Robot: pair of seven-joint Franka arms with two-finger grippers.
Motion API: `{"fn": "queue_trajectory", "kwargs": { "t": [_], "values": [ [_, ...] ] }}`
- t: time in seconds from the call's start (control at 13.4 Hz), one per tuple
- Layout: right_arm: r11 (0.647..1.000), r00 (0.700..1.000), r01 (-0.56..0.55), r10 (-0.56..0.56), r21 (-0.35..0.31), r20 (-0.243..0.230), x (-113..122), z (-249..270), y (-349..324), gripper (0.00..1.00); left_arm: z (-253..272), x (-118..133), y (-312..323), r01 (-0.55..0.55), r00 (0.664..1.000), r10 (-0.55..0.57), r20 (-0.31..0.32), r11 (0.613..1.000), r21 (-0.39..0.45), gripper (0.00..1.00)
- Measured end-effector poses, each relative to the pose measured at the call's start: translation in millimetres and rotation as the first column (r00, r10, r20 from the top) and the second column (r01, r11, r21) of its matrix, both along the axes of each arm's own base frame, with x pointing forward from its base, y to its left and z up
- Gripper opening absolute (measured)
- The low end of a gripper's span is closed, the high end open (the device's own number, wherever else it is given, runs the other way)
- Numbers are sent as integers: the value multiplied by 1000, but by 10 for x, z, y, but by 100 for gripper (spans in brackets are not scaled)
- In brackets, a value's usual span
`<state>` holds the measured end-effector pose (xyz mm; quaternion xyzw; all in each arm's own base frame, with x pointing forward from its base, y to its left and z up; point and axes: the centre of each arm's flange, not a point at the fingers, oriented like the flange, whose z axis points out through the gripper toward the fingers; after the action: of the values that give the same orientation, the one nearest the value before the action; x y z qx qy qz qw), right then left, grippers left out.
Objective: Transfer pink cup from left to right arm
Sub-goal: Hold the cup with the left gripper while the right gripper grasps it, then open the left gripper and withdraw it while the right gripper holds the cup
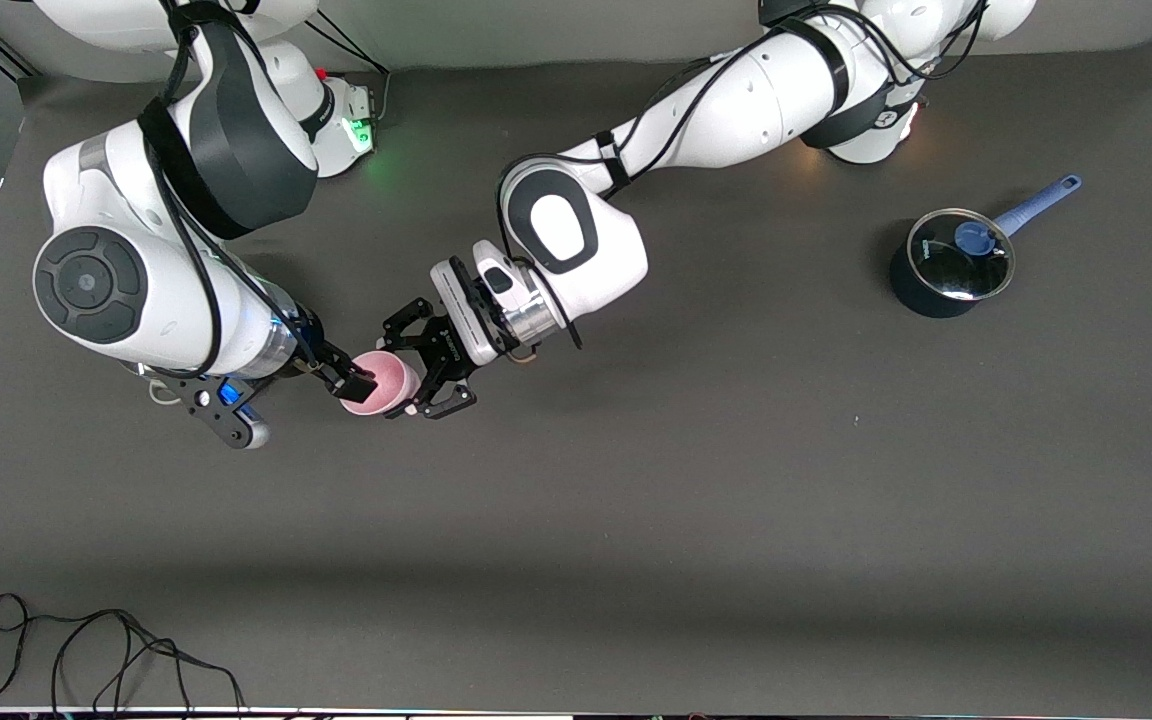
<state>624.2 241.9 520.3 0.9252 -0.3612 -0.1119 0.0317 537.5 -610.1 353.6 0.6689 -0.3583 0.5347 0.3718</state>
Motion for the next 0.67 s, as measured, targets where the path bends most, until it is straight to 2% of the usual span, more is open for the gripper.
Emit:
{"fn": "queue_trajectory", "kwargs": {
  "t": [0.15, 0.37, 0.67],
  "values": [
    [1000, 1000, 2, -2, 5, 0, 4, -21, 6, 96, 0, 0, 0, 0, 1000, 0, 0, 1000, 0, 72],
    [1000, 1000, 8, -8, 13, 9, 25, -40, 18, 58, -1, 1, 1, 0, 1000, 0, 0, 1000, 0, 72],
    [999, 1000, 14, -14, 32, 22, 43, -31, 44, 12, 1, -10, -10, 2, 1000, -2, 0, 1000, 0, 72]
  ]
}}
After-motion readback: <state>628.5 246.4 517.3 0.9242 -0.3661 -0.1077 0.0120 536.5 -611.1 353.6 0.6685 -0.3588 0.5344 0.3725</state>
